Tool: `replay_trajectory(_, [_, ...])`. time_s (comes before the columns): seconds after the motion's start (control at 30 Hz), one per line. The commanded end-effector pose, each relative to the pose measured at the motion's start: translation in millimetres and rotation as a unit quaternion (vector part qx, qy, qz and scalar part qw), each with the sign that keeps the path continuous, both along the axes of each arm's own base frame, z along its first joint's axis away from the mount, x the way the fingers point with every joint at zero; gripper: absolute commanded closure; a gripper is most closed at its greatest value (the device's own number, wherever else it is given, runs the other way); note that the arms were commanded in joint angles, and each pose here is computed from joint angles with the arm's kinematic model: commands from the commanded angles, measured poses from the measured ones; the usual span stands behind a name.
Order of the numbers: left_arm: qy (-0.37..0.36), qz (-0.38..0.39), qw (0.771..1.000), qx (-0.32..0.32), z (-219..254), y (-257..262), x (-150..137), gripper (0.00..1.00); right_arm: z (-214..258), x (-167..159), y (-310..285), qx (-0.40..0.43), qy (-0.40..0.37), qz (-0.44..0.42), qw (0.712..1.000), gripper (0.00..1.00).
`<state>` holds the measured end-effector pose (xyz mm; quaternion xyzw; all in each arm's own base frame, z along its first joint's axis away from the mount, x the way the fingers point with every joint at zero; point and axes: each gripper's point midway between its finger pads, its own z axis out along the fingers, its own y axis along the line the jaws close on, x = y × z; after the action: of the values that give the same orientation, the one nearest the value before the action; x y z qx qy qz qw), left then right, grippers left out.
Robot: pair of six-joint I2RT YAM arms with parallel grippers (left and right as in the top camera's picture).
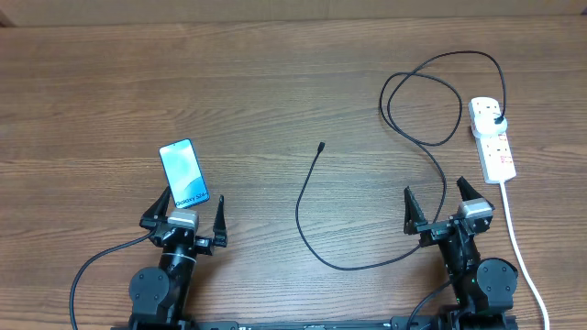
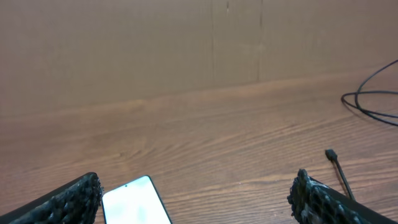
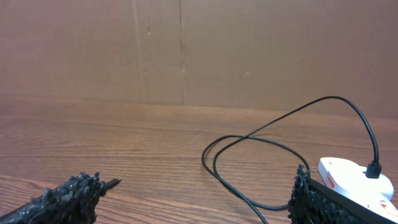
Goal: Plug charger to phone and switch on socket
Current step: 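Move the left gripper over the smartphone and lower onto it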
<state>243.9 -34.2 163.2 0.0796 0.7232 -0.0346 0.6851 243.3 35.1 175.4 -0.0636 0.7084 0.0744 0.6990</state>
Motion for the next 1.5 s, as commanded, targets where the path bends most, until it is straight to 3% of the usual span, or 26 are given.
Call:
replay_trajectory(0.0, [-0.027,-0.011,1.0,0.007,28.1,-4.2,-3.9,0.0,-2.2,-0.3,2.2,0.001,-0.001,0.005,1.0,0.0])
replay_trajectory(0.33, [0.01,-0.012,1.0,0.007,64.3,-4.6,-1.3,0.0,-2.2,-0.3,2.2,0.001,-0.001,0.005,1.0,0.0])
replay_trajectory(0.77, [0.114,-0.043,0.993,0.005,117.3,-17.2,13.3,0.0,-2.2,-0.3,2.2,0.001,-0.001,0.005,1.0,0.0])
replay_trajectory(1.13, [0.242,-0.122,0.962,-0.012,150.4,-47.9,35.7,0.0,-2.2,-0.3,2.2,0.001,-0.001,0.005,1.0,0.0])
replay_trajectory(1.47, [0.369,-0.114,0.922,-0.023,140.6,-50.6,55.7,0.0,-2.2,-0.3,2.2,0.001,-0.001,0.005,1.0,0.0])
